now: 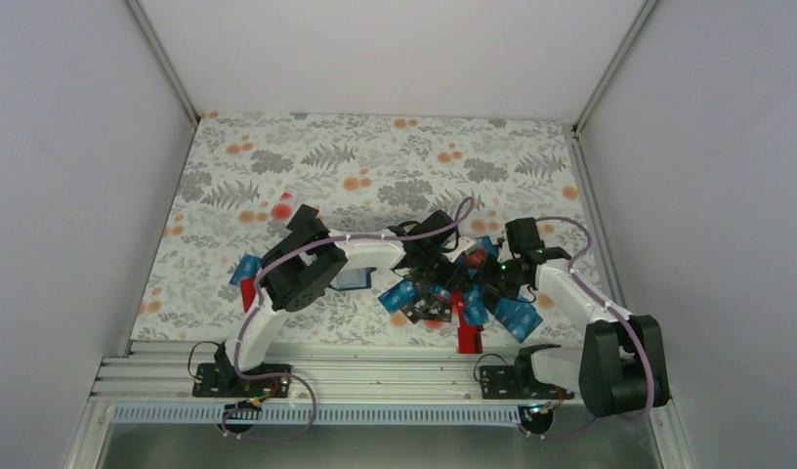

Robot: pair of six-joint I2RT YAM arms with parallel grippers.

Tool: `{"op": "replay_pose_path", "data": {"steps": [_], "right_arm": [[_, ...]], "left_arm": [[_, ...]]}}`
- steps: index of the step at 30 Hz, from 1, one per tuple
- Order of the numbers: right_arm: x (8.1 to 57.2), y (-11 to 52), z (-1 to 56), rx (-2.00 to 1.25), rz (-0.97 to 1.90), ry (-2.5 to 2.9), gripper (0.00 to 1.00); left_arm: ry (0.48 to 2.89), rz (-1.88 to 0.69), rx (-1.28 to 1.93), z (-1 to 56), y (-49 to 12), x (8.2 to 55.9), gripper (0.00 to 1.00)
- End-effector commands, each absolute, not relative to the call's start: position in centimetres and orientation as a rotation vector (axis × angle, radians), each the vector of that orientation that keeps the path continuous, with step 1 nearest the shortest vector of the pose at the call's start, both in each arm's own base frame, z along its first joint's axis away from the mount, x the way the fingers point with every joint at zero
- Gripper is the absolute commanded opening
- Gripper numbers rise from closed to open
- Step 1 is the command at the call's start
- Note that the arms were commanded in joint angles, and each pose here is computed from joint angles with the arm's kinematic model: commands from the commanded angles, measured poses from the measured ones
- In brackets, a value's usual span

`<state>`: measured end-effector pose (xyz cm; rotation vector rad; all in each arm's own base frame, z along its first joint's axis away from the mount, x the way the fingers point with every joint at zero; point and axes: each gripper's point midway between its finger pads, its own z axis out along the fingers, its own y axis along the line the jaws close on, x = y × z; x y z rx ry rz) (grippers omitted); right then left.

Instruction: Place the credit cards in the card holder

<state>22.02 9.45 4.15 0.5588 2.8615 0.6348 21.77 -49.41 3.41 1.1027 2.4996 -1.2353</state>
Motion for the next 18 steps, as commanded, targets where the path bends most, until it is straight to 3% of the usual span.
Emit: {"op": "replay_pose_path", "data": {"steps": [1,9,18], "right_arm": [[21.1,11.6,5.2,0.415,0.77,2.896,0.26],[21.0,11.2,4.8,0.426,0.721,2.91,0.05],[22.6,11.8,7.5,0.365,0.764,2.836,0.04]], "left_arm": [[2.576,-1.122,1.051,-0.6,-48.9,22.5,0.31],[2.556,-1.146,1.024,0.7,-48.7,22.6,0.31],[2.488,-1.146,0.892,6.2,-46.2,24.2,0.31]]}}
